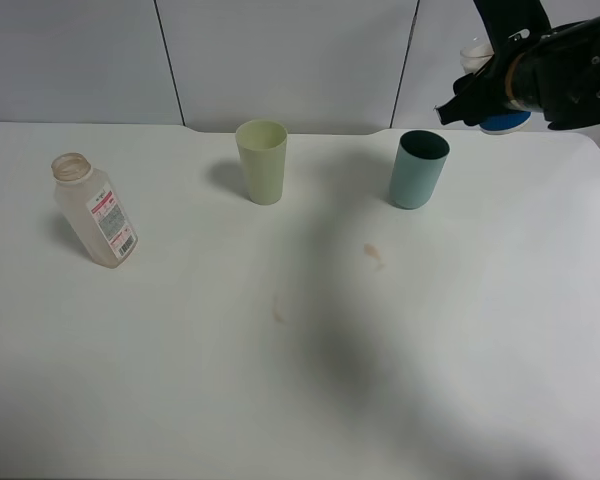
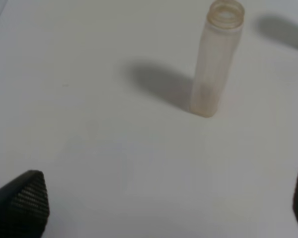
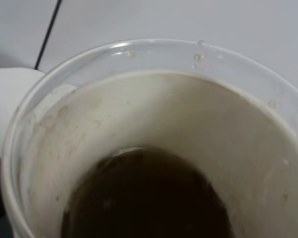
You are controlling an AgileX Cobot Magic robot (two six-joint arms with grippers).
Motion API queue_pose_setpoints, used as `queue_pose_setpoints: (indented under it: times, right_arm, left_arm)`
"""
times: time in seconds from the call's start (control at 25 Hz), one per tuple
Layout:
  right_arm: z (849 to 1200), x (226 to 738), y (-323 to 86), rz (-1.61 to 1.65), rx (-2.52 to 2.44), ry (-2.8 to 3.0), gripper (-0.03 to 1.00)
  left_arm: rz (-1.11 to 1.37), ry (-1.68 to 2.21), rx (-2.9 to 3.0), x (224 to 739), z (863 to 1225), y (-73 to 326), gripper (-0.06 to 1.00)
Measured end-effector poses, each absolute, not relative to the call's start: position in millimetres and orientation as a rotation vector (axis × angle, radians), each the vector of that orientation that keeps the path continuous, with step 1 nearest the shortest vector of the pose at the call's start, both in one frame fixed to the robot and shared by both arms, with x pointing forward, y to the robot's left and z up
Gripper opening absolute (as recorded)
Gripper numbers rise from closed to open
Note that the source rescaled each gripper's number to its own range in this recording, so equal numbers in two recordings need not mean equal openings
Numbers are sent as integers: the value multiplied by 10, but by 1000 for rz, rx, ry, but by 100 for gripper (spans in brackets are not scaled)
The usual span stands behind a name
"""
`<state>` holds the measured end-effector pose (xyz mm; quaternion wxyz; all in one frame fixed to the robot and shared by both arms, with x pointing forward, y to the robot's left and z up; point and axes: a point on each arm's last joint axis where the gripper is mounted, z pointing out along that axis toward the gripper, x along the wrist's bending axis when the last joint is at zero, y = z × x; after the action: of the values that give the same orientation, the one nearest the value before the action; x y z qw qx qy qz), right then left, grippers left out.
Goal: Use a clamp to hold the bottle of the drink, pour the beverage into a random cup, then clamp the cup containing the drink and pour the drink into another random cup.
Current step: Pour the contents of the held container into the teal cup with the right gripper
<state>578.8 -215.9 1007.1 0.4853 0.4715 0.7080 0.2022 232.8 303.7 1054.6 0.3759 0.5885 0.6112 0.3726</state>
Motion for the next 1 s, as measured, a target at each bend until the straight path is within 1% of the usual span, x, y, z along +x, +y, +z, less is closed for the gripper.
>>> queue_pose_setpoints:
  times: [0.24,0.4,0.6,1.0]
  right_arm:
    - [10052,5781,-2049,494,1131,1728,0]
    - [9975,5833,-2035,467,1135,1733,0]
    - [10002,5937,-1954,487,1126,1722,0]
    - [9995,5946,-1951,412,1018,1777,0]
  left_arm:
    - [953,1564,1506,2328,10546,3037,100]
    - [953,1564,1506,2328,10546,3037,100]
    - [953,1564,1506,2328,10546,3037,100]
    - [953,1564,1506,2328,10546,3037,100]
